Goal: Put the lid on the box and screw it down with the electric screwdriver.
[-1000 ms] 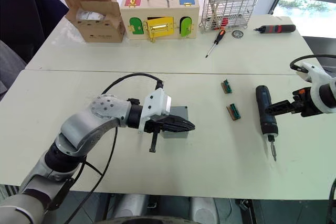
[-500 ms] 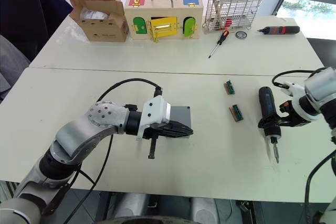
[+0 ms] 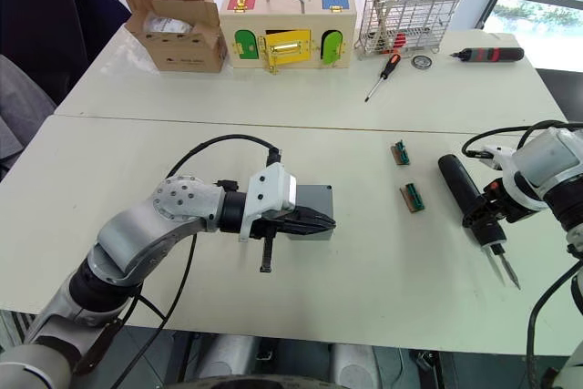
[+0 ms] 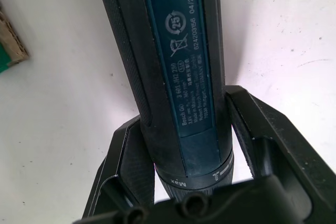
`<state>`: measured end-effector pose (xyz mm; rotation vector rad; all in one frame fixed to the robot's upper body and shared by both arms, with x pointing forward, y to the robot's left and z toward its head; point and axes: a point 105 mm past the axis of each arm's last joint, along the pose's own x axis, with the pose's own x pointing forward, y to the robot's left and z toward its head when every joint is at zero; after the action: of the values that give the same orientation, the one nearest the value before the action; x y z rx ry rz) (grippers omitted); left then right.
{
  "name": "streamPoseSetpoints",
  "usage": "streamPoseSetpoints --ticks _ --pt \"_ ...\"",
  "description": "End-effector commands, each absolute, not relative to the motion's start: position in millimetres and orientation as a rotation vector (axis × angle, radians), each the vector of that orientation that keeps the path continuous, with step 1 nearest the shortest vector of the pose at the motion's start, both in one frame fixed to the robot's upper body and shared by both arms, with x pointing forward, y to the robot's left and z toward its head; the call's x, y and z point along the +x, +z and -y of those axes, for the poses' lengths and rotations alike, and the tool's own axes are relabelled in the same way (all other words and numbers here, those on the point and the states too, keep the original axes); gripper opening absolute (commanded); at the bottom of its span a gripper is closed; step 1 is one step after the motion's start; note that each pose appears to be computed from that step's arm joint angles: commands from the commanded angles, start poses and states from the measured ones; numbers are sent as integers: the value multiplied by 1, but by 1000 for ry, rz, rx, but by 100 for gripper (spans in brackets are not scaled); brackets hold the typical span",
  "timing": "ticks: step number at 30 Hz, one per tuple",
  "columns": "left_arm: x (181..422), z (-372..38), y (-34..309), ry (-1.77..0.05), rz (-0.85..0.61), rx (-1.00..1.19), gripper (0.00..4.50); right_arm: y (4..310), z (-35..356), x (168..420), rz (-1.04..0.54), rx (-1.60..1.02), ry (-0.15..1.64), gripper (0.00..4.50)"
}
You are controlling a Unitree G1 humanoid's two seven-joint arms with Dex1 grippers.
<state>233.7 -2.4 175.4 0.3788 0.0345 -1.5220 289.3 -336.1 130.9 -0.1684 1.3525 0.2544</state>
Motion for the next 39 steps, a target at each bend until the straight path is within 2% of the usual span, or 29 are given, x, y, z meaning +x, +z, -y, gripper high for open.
streamPoseSetpoints --ticks 1,3,4,6,9,11,14,15,17,19,22,26,33,39 --pt "246 -8 184 -1467 -21 367 0 178 334 334 -1046 -71 196 187" --pt "258 -20 186 -1424 -32 369 0 228 325 359 -802 -11 204 187" --pt "263 -25 189 -1409 -34 363 0 252 321 364 -704 0 221 187" --pt "271 -33 195 -1396 -35 332 0 288 312 366 -531 18 258 187" --pt "281 -43 198 -1398 -65 234 0 345 295 366 -83 -3 270 187" --pt "289 -50 193 -1386 -93 233 0 354 278 354 79 -23 286 187" --pt "293 -52 188 -1401 -127 275 0 350 249 338 196 67 326 187" --pt "293 -51 188 -1414 -132 281 0 348 230 330 248 86 391 187" --pt "292 -48 185 -1438 -147 320 0 333 201 317 289 168 497 187" --pt "293 -48 181 -1443 -160 353 0 321 188 311 297 183 516 187" --pt "296 -50 169 -1435 -194 438 0 296 170 303 282 90 548 187" --pt "301 -43 154 -1440 -220 502 0 255 143 284 217 131 656 187" --pt "299 -33 145 -1467 -231 519 0 242 134 278 206 128 674 187" --pt "294 -37 138 -1484 -260 552 0 247 131 277 241 151 669 187"
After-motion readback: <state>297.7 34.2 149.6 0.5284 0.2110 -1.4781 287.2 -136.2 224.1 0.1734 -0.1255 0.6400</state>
